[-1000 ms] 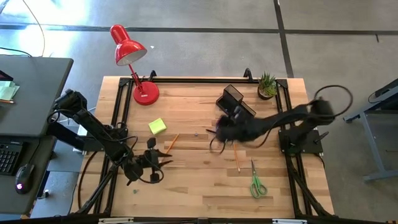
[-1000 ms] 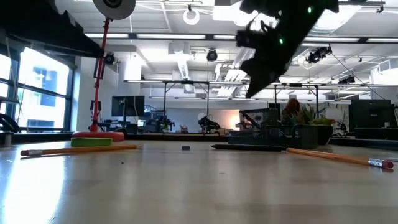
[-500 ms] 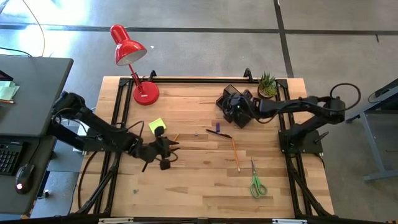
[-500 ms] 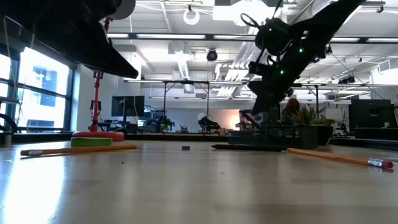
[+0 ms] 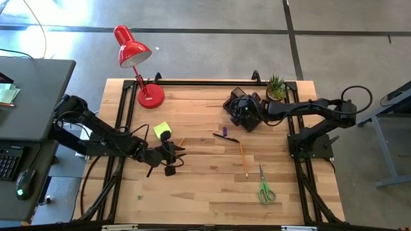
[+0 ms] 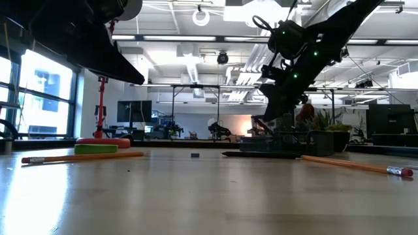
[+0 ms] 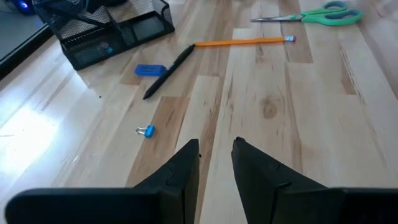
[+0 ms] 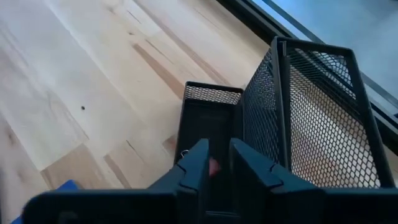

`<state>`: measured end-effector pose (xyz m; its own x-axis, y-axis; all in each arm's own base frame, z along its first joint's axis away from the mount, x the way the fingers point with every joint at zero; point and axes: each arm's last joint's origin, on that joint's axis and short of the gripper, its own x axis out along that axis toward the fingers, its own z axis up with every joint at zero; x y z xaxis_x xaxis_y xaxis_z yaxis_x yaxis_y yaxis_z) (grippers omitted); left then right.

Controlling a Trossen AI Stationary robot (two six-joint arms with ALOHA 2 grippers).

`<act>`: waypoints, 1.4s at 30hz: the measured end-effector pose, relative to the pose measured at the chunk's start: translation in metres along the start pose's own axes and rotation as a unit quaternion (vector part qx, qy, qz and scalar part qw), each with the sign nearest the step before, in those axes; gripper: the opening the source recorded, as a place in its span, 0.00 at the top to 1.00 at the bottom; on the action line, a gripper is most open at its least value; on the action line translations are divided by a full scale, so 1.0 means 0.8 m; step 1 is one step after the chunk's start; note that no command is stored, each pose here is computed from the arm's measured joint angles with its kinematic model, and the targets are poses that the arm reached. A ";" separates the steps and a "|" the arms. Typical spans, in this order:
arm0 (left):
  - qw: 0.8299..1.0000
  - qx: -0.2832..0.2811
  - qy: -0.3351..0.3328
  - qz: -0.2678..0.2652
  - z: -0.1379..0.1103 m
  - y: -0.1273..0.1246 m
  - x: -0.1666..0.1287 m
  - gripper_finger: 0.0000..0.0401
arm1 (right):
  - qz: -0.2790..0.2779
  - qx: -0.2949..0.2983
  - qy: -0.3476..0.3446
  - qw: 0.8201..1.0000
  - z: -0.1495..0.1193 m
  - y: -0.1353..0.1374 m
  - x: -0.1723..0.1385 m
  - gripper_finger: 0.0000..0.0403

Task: Pick and place office supplies into organizer
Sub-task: Put the right blue binder clip into the black desk organizer

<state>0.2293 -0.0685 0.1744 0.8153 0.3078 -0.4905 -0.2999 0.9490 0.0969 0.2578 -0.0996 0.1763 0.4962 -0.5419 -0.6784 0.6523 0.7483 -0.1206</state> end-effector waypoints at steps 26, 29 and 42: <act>1.000 0.007 0.000 0.000 0.000 0.000 0.000 0.79 | 0.227 -0.033 -0.110 0.967 -0.013 0.129 0.008 0.72; 1.000 0.008 0.000 0.000 0.000 0.000 0.000 0.79 | 0.226 -0.061 -0.104 0.967 -0.013 0.142 0.024 0.72; 1.000 0.015 0.003 0.003 -0.001 0.000 0.000 0.79 | 0.241 -0.154 -0.040 0.958 -0.006 0.187 0.079 0.72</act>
<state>0.2288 -0.0682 0.1739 0.8110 0.3134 -0.4941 -0.2895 0.9488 0.1267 0.3837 -0.0199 0.1120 0.7476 -0.1248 -0.6523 0.1439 0.9893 -0.0243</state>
